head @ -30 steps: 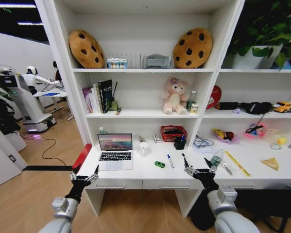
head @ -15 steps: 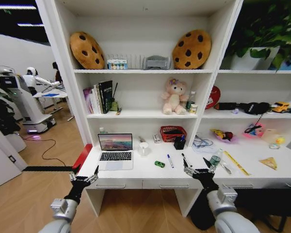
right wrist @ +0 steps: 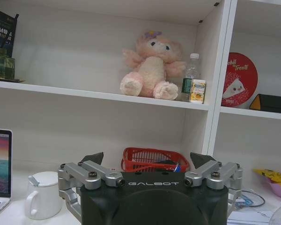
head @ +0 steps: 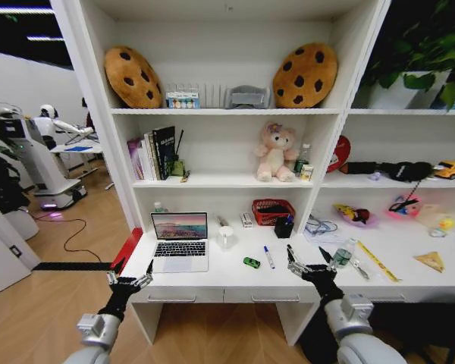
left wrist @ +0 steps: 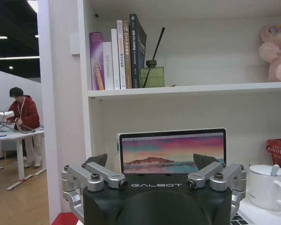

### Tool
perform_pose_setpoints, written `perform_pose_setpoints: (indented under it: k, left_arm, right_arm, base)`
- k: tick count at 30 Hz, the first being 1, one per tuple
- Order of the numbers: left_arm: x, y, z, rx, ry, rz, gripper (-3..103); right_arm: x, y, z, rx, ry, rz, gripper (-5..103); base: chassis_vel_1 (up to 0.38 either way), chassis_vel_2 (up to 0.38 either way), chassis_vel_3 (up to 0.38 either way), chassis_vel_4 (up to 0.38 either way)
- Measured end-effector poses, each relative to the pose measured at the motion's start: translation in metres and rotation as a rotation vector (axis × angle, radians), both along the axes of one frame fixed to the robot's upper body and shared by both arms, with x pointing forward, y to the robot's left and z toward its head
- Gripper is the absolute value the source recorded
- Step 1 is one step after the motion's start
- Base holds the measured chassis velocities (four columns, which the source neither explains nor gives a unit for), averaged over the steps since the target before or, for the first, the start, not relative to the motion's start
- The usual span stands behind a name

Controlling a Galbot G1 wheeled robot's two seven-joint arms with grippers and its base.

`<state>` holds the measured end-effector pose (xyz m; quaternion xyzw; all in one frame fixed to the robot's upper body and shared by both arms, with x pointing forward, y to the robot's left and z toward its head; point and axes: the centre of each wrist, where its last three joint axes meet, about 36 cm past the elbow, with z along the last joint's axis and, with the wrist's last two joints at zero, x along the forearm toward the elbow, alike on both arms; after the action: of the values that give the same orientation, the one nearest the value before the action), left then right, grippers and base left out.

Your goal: Organize the objects on the table.

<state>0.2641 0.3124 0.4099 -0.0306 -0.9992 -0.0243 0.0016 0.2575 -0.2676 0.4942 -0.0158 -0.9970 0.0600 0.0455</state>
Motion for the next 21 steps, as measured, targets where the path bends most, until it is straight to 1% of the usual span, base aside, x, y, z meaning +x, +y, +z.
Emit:
perform_pose_setpoints:
  k: [7,16,17,18,20,21]
  left_arm:
    - [0.000,-0.002,0.001,0.001,-0.002,-0.003,100]
    - [0.001,-0.002,0.002,0.002,-0.005,0.001,100]
    - [0.002,-0.002,0.002,0.000,-0.006,0.002,103]
    - [0.002,-0.002,0.002,0.000,-0.006,0.002,103]
    - [0.014,-0.003,0.007,-0.007,-0.039,0.013,94]
    - [0.014,-0.003,0.007,-0.007,-0.039,0.013,94]
  right_arm:
    - [0.001,-0.002,-0.002,0.000,-0.005,0.002,100]
    - [0.002,-0.001,-0.003,0.001,-0.006,0.002,100]
    - [0.002,-0.001,-0.004,0.000,-0.006,-0.001,100]
    - [0.002,-0.001,-0.004,0.000,-0.006,-0.001,100]
    - [0.003,-0.001,-0.005,-0.011,-0.006,-0.010,100]
    - [0.003,-0.001,-0.005,-0.011,-0.006,-0.010,100]
  base:
    - [-0.073,0.057,0.069,-0.072]
    - [-0.103,0.116,0.111,-0.111]
    - [-0.100,0.064,0.074,-0.077]
    - [-0.100,0.064,0.074,-0.077]
    - [0.000,0.000,0.000,0.000]
    - [0.000,0.000,0.000,0.000]
